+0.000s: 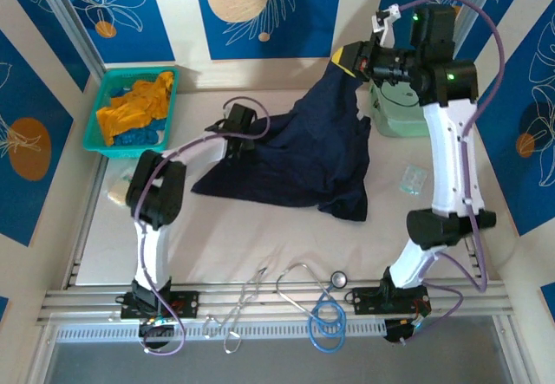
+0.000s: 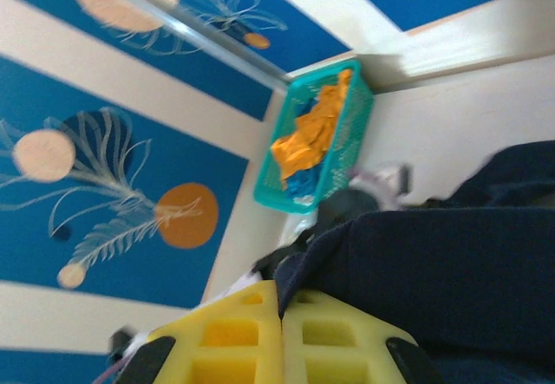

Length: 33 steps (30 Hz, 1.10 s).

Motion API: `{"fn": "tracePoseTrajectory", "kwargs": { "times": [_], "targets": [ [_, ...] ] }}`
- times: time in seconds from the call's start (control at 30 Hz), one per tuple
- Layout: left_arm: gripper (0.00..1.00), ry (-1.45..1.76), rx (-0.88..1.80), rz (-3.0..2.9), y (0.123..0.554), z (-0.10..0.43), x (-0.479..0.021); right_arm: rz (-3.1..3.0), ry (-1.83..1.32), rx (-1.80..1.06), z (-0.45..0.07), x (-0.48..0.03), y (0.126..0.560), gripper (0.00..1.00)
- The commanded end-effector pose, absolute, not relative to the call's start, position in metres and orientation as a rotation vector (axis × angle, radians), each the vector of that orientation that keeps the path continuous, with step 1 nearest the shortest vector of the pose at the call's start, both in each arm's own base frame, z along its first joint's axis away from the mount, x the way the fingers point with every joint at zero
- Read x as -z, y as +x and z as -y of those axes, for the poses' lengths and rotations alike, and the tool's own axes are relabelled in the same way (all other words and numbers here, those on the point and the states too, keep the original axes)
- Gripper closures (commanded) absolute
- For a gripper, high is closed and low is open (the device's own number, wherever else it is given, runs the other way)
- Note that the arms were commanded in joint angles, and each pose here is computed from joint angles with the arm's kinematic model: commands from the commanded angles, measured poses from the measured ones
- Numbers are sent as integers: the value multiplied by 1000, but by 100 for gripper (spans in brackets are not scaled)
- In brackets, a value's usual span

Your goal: Fold and stack the t-shirts

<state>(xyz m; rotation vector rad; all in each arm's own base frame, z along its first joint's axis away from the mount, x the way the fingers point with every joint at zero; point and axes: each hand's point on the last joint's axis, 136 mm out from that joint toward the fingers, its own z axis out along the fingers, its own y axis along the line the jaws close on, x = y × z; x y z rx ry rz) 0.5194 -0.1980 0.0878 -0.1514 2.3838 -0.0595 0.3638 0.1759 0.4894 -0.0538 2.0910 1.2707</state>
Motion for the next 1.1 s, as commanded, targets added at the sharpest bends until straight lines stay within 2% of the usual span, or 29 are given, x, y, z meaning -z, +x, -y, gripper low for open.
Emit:
{"fn": "tracePoseTrajectory", "kwargs": {
  "times": [0.0, 0.2, 0.4, 0.43, 0.47, 0.6, 0.7, 0.77, 0.87, 0.97, 1.07],
  "targets": [
    [100, -229, 124, -2336, 561, 195, -99, -2047, -231, -1350, -194, -502, 325, 100],
    [100, -291, 229, -2210, 614, 207, -134, -2125, -348, -1378, -225, -452, 266, 100],
    [100, -318, 279, -2116, 628, 200, -163, -2381, -168, -1257, -222, -330, 239, 100],
    [97, -313, 288, -2114, 627, 198, -166, -2434, -104, -1232, -218, -304, 237, 100],
    [88, -306, 294, -2109, 626, 196, -172, -2482, -45, -1210, -214, -279, 235, 100],
    [33, -246, 284, -2076, 608, 190, -197, -2701, 212, -1076, -194, -175, 222, 100],
    [15, -197, 251, -2067, 591, 183, -219, -2811, 351, -957, -178, -120, 213, 100],
    [8, -157, 220, -2079, 579, 180, -233, -2845, 403, -886, -170, -100, 210, 100],
    [5, -47, 195, -2116, 561, 191, -247, -2873, 446, -828, -164, -84, 209, 100],
    [12, 114, 200, -2182, 542, 227, -252, -2891, 489, -762, -158, -73, 209, 100],
    [19, 328, 235, -2228, 523, 283, -246, -2903, 517, -725, -154, -65, 210, 100]
  ]
}}
